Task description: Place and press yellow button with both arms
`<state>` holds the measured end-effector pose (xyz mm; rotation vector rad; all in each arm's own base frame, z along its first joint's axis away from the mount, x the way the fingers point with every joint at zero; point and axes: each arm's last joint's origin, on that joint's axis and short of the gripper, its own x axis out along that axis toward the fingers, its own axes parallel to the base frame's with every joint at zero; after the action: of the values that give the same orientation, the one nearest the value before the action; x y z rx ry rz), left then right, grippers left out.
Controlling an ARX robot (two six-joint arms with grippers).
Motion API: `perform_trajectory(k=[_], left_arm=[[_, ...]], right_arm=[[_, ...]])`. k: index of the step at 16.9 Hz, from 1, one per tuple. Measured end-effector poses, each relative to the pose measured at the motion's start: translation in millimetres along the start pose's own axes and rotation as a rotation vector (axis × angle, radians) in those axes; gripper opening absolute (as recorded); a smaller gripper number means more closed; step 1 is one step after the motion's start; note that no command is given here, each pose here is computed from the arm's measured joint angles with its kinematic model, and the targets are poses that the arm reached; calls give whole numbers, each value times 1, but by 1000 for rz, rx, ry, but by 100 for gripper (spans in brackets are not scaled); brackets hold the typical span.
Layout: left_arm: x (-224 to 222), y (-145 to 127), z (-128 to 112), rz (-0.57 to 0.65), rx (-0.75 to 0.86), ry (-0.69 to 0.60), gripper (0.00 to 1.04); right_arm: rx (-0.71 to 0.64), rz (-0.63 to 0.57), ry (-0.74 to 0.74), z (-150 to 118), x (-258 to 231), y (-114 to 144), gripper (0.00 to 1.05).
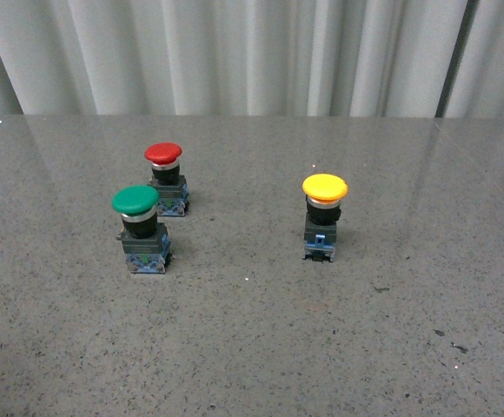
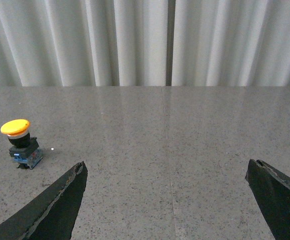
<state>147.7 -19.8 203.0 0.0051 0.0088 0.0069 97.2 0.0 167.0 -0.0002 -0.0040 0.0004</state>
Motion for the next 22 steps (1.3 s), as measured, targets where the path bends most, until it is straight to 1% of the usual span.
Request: perform_trajectory(k=[5, 6, 8, 10, 14, 15, 22], left_arm=[[-13, 9, -14, -2, -1, -3, 4], [-15, 14, -16, -16, -1, -2, 4], [-20, 21, -21, 14, -4, -3, 4], [-24, 19, -25, -10, -3, -3, 4], [-29, 20, -28, -8, -3, -18, 4], [-31, 20, -33, -8, -3, -13, 4], [-38, 20, -33, -8, -3, -20, 4]], right_arm=[[0, 0, 0, 0, 0, 0, 98], [0, 0, 0, 0, 0, 0, 98], [0, 0, 0, 0, 0, 0, 98], [0, 0, 0, 0, 0, 0, 98], [0, 0, 0, 0, 0, 0, 98], [0, 0, 0, 0, 0, 0, 98], [0, 0, 0, 0, 0, 0, 98]])
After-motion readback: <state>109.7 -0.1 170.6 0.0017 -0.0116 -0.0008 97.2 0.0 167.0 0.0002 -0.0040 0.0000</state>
